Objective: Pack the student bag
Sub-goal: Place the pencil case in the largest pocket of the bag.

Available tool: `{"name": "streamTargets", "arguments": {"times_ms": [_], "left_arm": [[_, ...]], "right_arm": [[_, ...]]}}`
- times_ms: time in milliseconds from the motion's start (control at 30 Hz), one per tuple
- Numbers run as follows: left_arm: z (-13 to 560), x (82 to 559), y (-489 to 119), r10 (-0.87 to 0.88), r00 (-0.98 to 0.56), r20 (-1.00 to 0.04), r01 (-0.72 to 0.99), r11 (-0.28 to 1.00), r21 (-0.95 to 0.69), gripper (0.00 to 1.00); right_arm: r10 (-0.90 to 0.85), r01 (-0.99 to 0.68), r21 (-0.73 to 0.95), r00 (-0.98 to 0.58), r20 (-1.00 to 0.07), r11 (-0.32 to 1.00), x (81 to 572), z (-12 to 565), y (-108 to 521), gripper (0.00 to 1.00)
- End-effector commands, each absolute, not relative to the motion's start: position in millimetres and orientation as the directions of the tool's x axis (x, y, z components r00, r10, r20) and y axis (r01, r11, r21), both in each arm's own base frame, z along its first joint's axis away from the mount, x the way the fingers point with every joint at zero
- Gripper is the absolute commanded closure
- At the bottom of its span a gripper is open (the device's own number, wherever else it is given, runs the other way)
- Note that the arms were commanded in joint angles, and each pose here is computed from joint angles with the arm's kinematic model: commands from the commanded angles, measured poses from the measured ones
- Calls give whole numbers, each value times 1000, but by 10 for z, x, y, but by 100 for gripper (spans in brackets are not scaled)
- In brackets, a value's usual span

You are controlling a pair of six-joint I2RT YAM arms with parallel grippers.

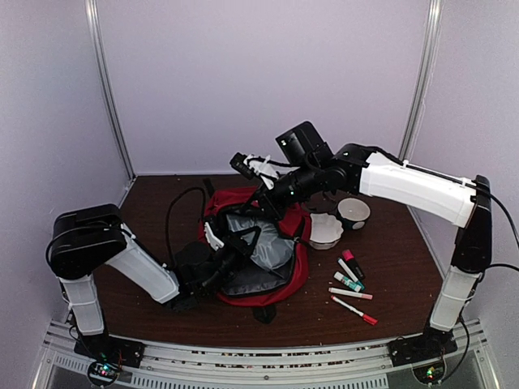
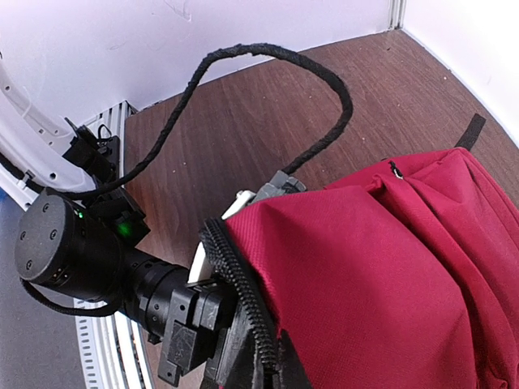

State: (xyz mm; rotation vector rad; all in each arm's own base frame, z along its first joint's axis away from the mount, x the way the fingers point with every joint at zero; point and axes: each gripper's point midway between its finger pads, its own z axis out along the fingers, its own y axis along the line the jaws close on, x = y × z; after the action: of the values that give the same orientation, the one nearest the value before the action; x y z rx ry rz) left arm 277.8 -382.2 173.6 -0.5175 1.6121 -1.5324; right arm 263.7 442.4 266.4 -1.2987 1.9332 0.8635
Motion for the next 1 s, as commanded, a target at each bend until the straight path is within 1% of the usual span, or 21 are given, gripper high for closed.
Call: {"name": "streamTargets", "arguments": {"times_ms": [0,133,233,333,400,567,633,733,767,833,933,967], "left_arm": [[2214,2849,-3585,-874,-442,-203,324,55,-944,100],[2014,2879,-3442,-896,-384,-221,281,115,-953,100],[1908,2922,-3440,-903,-362,-231,262,139,-955,100],[1800,2958,-3512,-900,-367,-235,251,148,-957,100],[1716,2969,-3573,-896,-391,-213,234,127,-964,99],[1514,2971,-3671,-885,-442,-148,182,73,-981,82],[1469,2957,-3672,-881,-456,-127,163,58,-985,75],[1437,2930,-3685,-871,-481,-98,139,35,-990,62],[1433,2914,-3695,-865,-494,-93,133,31,-991,59],[1400,2877,-3717,-850,-520,-91,114,37,-993,56],[1288,2798,-3714,-829,-553,-88,57,68,-996,51],[1275,2757,-3703,-824,-560,-85,38,78,-996,46]], "right_arm": [[-501,-948,115,-257,-826,296,2641,2902,4296,100],[-498,-951,142,-267,-825,276,2582,2901,4308,100],[-500,-946,129,-269,-823,297,2629,2880,4287,100],[-506,-943,117,-270,-819,313,2665,2859,4259,100],[-508,-942,122,-274,-816,312,2677,2855,4234,100],[-538,-948,128,-273,-798,291,2639,2789,4206,99],[-542,-951,130,-270,-796,282,2620,2783,4197,94],[-540,-954,120,-257,-801,276,2603,2832,4173,80],[-539,-954,112,-252,-804,279,2608,2860,4155,72],[-531,-953,98,-243,-812,288,2627,2932,4105,63],[-524,-953,76,-227,-821,293,2634,3038,4006,54],[-521,-952,71,-225,-823,298,2639,3071,3962,52]]}}
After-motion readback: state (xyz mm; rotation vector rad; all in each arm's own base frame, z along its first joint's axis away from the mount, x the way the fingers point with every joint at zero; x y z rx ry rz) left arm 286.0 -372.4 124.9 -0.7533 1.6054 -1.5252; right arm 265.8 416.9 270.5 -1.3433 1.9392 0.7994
